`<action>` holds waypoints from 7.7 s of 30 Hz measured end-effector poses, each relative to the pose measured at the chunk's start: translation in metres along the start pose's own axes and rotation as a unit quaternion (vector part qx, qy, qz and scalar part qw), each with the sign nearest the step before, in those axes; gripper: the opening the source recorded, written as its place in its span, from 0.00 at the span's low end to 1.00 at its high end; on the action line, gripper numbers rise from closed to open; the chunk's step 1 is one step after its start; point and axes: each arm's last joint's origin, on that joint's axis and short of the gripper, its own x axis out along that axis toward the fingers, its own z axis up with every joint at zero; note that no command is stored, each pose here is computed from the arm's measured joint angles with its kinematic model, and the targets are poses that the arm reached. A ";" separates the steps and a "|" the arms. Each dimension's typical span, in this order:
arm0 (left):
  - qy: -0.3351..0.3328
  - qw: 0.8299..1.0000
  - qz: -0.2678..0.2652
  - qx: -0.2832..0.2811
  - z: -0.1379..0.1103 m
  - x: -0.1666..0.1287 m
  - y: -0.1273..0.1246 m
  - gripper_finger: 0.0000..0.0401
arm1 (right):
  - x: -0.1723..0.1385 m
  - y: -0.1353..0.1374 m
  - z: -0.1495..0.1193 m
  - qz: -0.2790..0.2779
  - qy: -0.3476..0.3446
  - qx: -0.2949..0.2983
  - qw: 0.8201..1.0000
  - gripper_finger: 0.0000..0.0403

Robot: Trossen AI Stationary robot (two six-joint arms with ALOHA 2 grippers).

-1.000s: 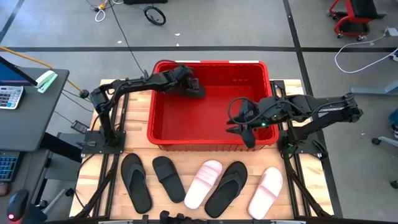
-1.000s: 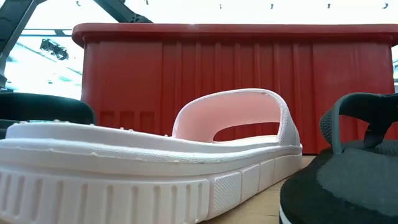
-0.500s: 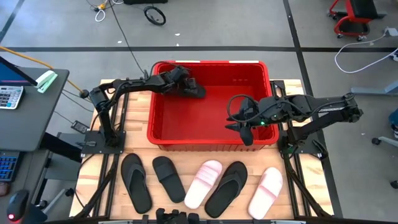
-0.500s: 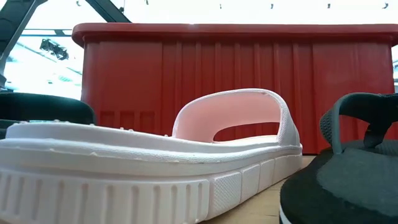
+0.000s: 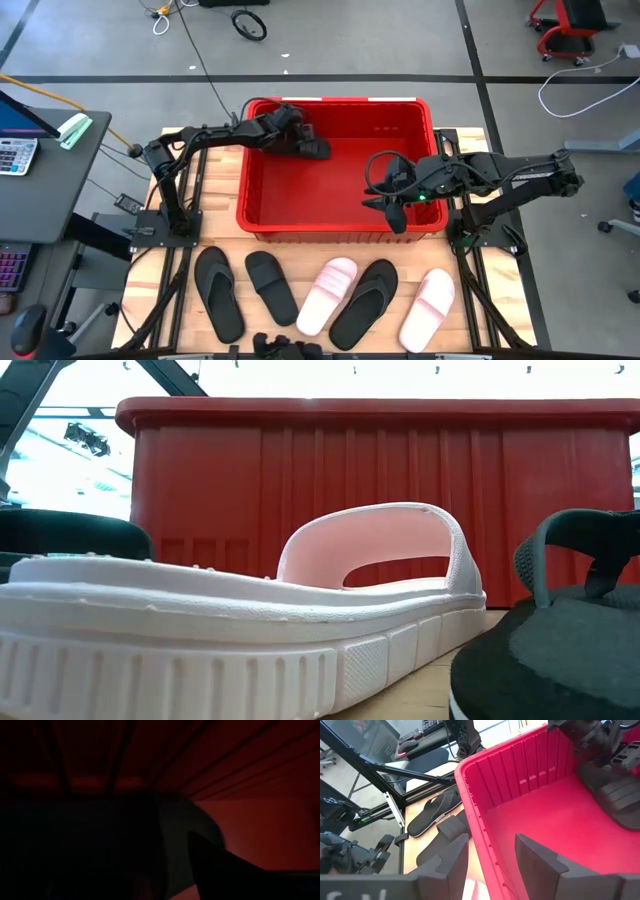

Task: Pick and place slides into bin
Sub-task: Put the top black slide into the red bin, then put the black slide into the red bin and align it with the other black slide

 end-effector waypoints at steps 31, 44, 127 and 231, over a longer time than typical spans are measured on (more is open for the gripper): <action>-0.033 0.895 -0.285 0.341 0.042 -0.337 -0.140 0.26 | 0.000 -0.005 -0.007 -0.031 0.034 -0.027 0.999 0.40; 0.187 0.888 -0.204 0.368 -0.092 -0.414 -0.097 0.19 | -0.001 -0.009 -0.013 -0.051 0.063 -0.062 0.995 0.40; 0.072 0.781 -0.161 0.600 -0.277 -0.393 -0.141 0.02 | -0.001 0.002 0.003 0.019 -0.017 -0.252 0.967 0.40; -0.294 0.731 -0.054 0.613 -0.108 -0.412 -0.174 0.37 | 0.160 -0.112 -0.014 -0.269 0.300 -0.600 0.691 0.11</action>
